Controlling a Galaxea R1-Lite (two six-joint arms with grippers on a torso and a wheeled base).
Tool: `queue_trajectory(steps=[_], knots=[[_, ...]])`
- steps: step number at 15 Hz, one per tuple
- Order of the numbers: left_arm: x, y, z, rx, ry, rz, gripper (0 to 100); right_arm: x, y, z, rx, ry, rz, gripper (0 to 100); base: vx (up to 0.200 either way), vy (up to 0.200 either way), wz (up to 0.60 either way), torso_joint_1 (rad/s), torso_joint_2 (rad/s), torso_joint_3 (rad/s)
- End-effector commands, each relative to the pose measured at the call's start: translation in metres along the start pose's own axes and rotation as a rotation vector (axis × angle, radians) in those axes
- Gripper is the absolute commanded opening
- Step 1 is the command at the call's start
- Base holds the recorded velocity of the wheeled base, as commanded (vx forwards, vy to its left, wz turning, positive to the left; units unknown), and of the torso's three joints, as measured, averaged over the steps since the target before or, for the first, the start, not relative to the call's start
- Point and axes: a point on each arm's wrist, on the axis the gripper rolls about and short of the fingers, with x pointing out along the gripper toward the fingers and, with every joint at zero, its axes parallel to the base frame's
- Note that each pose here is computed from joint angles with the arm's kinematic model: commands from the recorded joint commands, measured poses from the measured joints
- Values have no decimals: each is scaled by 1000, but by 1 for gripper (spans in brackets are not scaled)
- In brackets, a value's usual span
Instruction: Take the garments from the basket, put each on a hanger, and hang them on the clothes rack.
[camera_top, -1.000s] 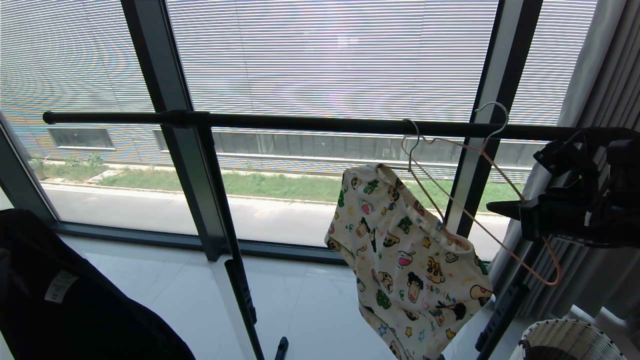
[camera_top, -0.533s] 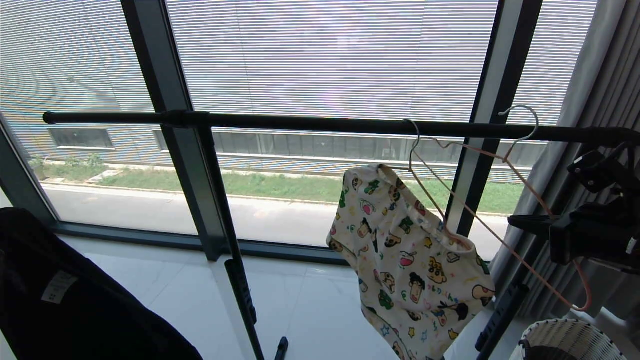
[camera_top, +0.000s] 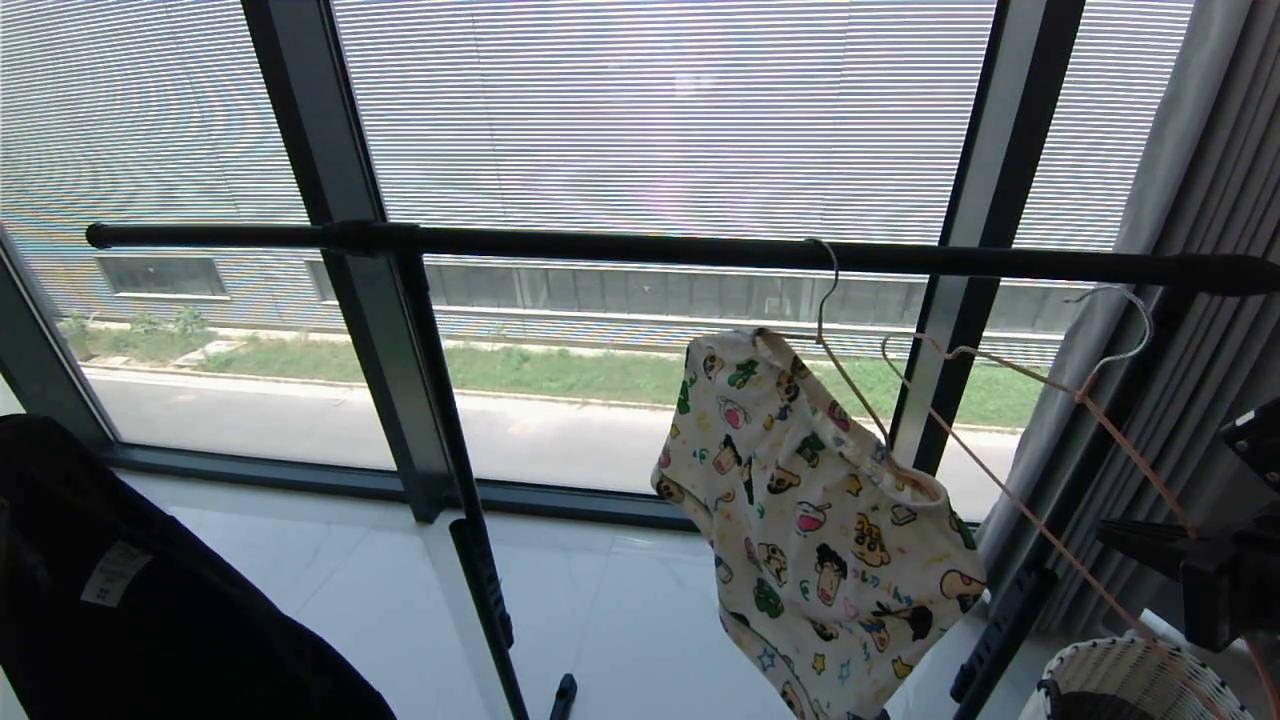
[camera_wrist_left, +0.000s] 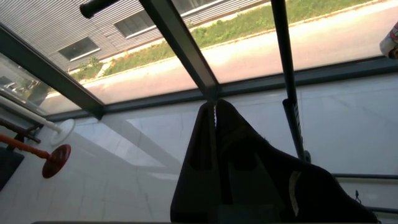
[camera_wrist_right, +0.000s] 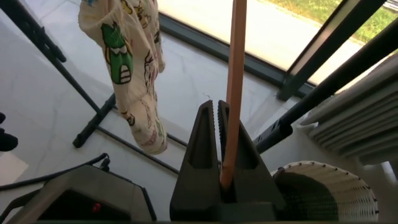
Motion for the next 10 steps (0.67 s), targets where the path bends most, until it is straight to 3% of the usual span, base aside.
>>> queue_trajectory(steps=[1, 10], knots=[[1, -1, 0, 2, 5, -2, 0, -15, 4, -1, -9, -30, -7, 0, -200, 0, 0, 7, -2, 2], [6, -2, 0, 9, 20, -10, 0, -21, 6, -4, -8, -14, -2, 0, -200, 0, 0, 2, 1, 4]])
